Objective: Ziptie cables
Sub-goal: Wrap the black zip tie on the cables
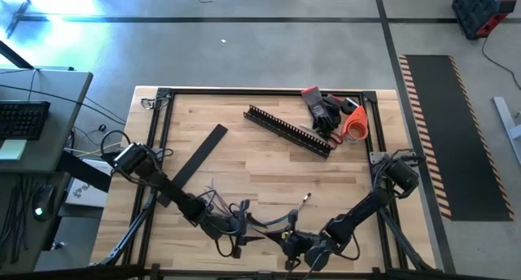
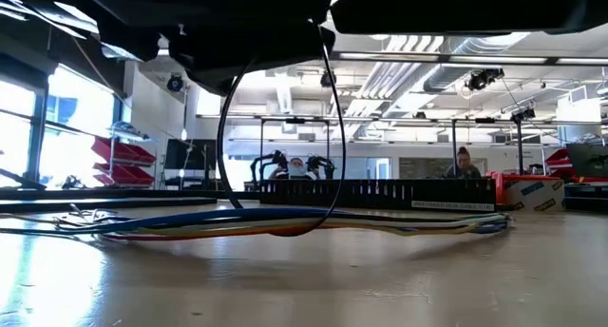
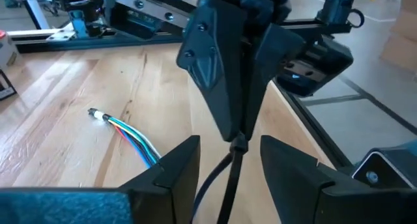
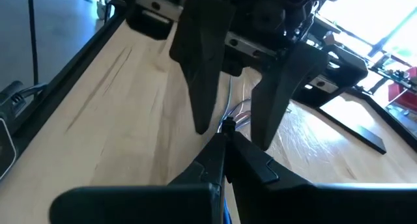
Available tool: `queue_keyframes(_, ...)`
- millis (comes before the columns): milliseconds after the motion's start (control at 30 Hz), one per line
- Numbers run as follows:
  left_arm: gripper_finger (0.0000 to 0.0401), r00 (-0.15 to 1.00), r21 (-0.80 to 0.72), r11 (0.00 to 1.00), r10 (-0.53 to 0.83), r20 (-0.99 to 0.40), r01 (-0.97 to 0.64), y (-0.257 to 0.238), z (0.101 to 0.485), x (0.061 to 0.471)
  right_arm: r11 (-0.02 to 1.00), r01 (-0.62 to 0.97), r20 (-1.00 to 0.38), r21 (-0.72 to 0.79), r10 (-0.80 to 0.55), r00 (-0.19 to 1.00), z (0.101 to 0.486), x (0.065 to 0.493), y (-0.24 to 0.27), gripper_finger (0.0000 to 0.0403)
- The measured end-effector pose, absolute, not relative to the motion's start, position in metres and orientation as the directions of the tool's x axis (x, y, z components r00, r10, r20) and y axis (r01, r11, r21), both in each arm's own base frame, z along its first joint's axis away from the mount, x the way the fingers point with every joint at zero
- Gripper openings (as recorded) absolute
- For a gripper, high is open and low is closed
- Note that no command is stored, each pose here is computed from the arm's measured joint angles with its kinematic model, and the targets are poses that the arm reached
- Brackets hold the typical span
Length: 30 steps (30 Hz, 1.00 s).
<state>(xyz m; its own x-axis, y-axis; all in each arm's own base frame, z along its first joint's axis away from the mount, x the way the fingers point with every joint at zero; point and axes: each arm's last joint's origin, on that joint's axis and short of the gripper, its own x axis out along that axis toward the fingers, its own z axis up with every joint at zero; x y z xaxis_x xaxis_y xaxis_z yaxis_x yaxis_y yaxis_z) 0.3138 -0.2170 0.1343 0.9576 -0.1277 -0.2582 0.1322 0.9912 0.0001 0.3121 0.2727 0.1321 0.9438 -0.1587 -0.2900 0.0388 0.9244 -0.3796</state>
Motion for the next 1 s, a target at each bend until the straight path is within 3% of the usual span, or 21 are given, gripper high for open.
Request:
queue_keyframes(233,0.0116,0.958,0.047,0.992,-0.103,-0.267,0.119,-0.222,0.132,0.32,0.933,0.05,-0.293,-0.356,-0.162,0.942,0.132,0.312,0.272,0.0)
queue_keyframes(733,0.001,0.959,0.094,0.988,-0.095,-0.266,0.124,-0.232,0.131,0.313,0.955,0.073,-0.324,-0.288,-0.169,0.931,0.128,0.311,0.271,0.0)
queue_keyframes(1000,0.0006,0.952,0.106,0.985,-0.1,-0.288,0.136,-0.233,0.129,0.311,0.98,0.103,-0.352,-0.168,-0.157,0.923,0.124,0.298,0.28,0.0001)
